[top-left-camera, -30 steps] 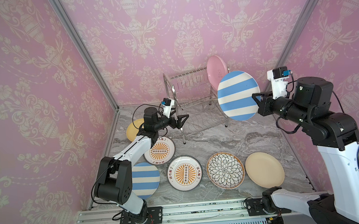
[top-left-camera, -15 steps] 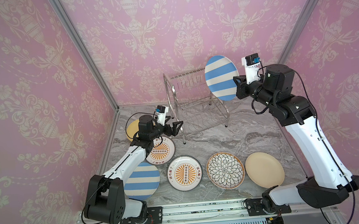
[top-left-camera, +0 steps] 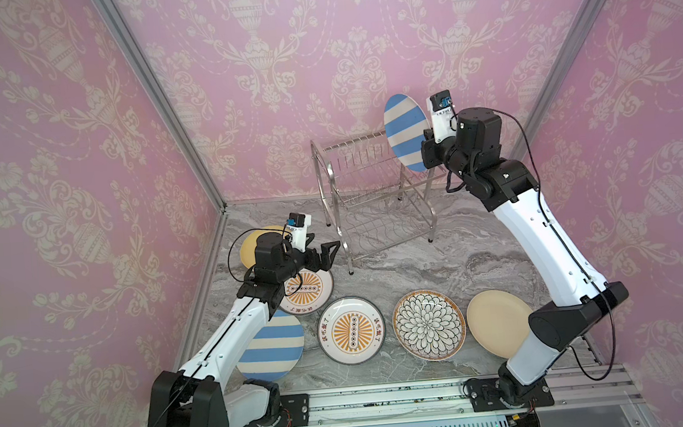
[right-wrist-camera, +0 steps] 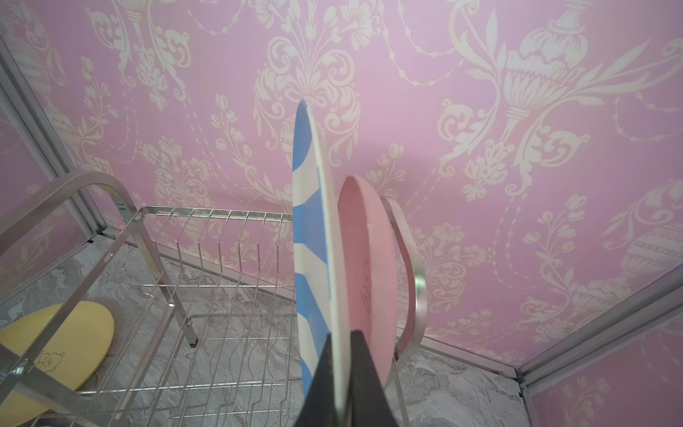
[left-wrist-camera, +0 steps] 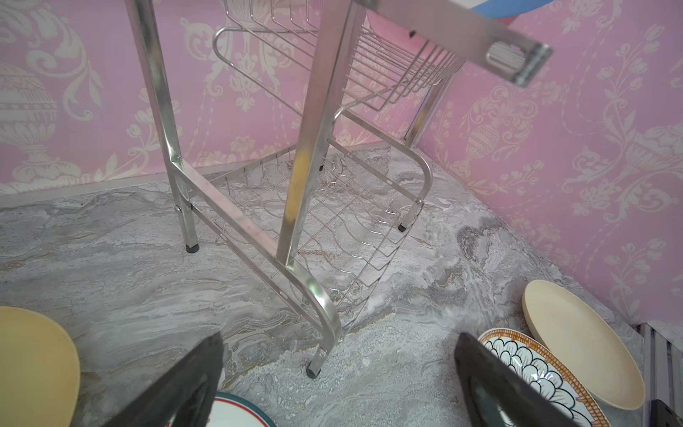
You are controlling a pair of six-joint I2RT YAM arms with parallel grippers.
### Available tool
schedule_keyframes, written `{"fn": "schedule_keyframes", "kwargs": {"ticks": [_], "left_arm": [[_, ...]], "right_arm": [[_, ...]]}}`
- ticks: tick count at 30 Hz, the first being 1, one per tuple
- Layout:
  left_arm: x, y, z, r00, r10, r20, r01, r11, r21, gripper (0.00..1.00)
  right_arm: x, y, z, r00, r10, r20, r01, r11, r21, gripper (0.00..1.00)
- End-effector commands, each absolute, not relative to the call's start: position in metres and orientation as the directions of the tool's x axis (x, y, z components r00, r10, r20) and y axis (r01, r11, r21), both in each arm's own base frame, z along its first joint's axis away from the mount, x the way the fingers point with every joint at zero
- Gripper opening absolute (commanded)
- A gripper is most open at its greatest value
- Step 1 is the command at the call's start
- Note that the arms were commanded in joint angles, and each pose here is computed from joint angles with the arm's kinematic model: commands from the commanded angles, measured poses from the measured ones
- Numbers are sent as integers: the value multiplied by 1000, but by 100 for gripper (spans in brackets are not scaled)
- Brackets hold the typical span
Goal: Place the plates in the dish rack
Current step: 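Lower the striped plate into the rack slot beside the pink plate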
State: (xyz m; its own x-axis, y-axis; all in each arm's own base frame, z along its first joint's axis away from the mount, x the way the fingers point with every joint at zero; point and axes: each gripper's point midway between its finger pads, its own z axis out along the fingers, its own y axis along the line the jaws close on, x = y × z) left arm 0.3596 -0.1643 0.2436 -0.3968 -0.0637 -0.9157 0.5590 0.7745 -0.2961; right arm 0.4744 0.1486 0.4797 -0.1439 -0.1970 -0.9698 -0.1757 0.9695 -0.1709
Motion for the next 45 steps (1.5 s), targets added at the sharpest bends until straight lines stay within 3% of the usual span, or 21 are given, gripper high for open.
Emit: {"fn": "schedule_keyframes", "kwargs": {"ticks": [1,22,45], "left_arm": [[359,-157,239,-415,-71,-907,527,794,-303,99],[359,-154,229,-444,-78,-892,508,798,-323,99],[360,-150,232,-443,-87,-892,504,799,-327,99]], "right_arm": [[477,143,509,-57,-176,-983,-116,979,-168,0],[519,150,478,-98,-226,-969,-63,973,-221,0],[534,149,430,-181,-189,-965,-49,982,-183,2]]}}
